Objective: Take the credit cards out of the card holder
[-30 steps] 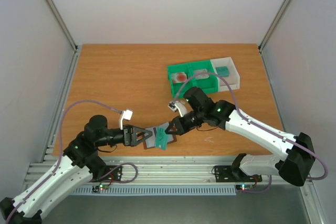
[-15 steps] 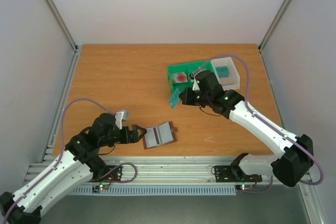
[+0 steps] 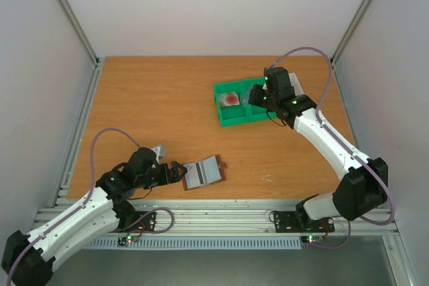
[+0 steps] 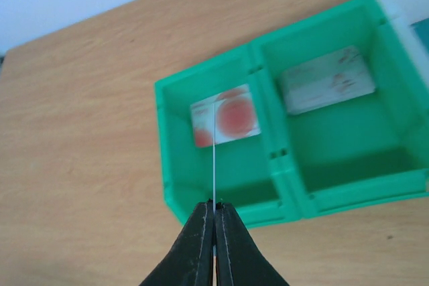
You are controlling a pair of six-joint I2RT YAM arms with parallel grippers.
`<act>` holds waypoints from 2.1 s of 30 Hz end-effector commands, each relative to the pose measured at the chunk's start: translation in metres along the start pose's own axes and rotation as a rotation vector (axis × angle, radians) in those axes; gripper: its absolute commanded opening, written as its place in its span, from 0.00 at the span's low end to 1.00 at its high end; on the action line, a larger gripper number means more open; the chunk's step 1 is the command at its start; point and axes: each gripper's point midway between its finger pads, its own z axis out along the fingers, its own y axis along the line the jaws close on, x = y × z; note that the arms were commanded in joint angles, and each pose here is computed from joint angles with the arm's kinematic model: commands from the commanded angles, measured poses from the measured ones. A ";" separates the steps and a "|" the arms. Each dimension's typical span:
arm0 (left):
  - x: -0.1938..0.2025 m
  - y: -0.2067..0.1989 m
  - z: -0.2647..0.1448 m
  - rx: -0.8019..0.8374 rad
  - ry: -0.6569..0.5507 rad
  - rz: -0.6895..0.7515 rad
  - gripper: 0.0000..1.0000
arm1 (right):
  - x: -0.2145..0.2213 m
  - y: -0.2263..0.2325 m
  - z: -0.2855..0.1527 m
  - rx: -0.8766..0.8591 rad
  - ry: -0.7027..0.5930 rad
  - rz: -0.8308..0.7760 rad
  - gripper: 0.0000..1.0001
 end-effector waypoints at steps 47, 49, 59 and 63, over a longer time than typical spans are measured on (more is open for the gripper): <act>-0.020 -0.042 0.060 0.117 0.094 -0.016 0.93 | -0.102 -0.216 0.113 0.170 0.001 0.004 0.01; -0.019 -0.042 0.061 0.115 0.101 -0.015 0.93 | -0.103 -0.216 0.117 0.146 0.000 0.011 0.01; -0.021 -0.038 0.062 0.095 0.092 -0.039 0.92 | -0.096 -0.219 0.136 0.090 0.036 0.043 0.02; -0.021 -0.040 0.062 0.100 0.089 -0.044 0.92 | -0.095 -0.223 0.143 0.081 0.050 0.060 0.03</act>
